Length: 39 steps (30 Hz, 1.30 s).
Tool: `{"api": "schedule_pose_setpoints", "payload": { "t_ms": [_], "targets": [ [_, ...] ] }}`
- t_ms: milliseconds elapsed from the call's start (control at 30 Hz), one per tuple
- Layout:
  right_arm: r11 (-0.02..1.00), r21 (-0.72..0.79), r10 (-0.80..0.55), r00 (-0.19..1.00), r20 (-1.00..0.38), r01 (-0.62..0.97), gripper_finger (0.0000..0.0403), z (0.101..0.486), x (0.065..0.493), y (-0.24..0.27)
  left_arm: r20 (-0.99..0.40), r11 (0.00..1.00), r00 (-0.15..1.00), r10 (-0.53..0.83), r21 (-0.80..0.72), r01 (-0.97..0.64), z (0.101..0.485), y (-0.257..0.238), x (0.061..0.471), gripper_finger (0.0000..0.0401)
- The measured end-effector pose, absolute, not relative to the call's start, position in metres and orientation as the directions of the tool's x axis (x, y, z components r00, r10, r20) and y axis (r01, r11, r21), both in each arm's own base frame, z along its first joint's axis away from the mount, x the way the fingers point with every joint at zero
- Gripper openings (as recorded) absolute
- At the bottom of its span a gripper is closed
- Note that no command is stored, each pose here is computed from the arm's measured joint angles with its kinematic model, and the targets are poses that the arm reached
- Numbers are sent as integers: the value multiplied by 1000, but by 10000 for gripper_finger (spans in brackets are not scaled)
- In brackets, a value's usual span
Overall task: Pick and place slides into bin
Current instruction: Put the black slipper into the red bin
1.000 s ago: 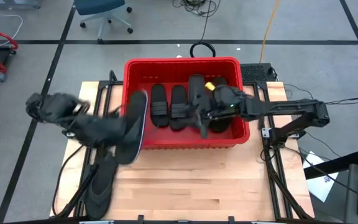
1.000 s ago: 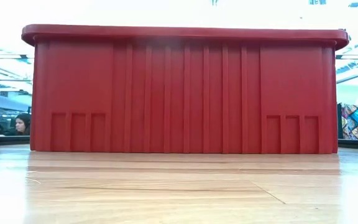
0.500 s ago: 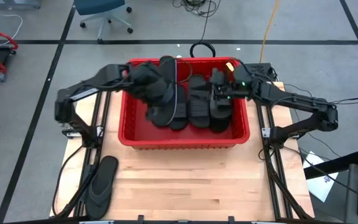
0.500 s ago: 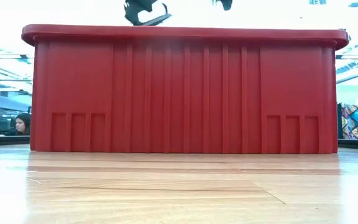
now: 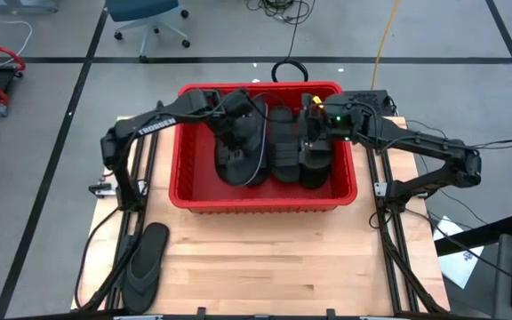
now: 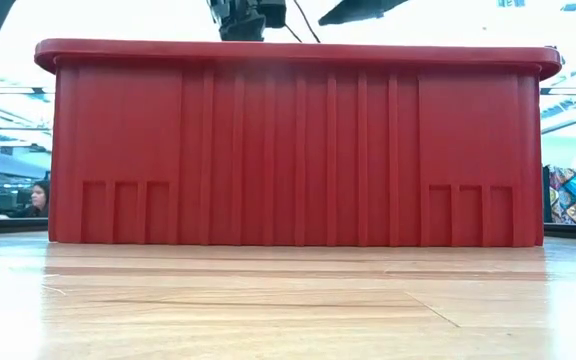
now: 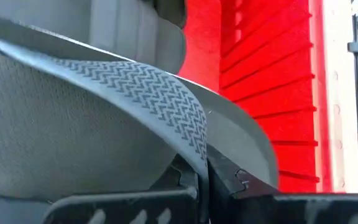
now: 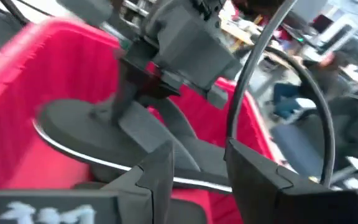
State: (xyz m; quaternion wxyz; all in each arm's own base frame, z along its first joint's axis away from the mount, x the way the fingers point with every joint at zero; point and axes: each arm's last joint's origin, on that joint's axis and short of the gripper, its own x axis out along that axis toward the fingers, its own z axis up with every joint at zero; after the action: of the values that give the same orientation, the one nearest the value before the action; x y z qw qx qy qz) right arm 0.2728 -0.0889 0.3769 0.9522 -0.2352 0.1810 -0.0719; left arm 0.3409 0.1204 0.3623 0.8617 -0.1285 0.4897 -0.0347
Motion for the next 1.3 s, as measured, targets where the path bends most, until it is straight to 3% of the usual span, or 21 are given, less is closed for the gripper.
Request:
{"api": "schedule_pose_setpoints", "payload": {
  "t_ms": [200, 533, 833, 1167, 1300],
  "targets": [
    [857, -509, -271, 908, -320, 77, 137, 369, 285, -88, -796, 947, 585, -152, -288, -146, 367, 147, 334, 0],
    [738, -654, -441, 852, -281, 167, 137, 346, 323, -86, -658, 884, 709, -254, -456, -107, 375, 167, 334, 0],
    [709, -681, -488, 825, -287, 182, 137, 335, 334, -90, -614, 892, 746, -256, -448, -64, 398, 162, 332, 0],
    [622, -742, -513, 846, -144, 251, 137, 351, 336, -87, -592, 873, 744, -309, -487, -24, 404, 155, 333, 0],
    [625, -742, -502, 852, -145, 242, 137, 350, 337, -85, -607, 873, 722, -333, -487, -7, 402, 147, 334, 0]
  ]
}}
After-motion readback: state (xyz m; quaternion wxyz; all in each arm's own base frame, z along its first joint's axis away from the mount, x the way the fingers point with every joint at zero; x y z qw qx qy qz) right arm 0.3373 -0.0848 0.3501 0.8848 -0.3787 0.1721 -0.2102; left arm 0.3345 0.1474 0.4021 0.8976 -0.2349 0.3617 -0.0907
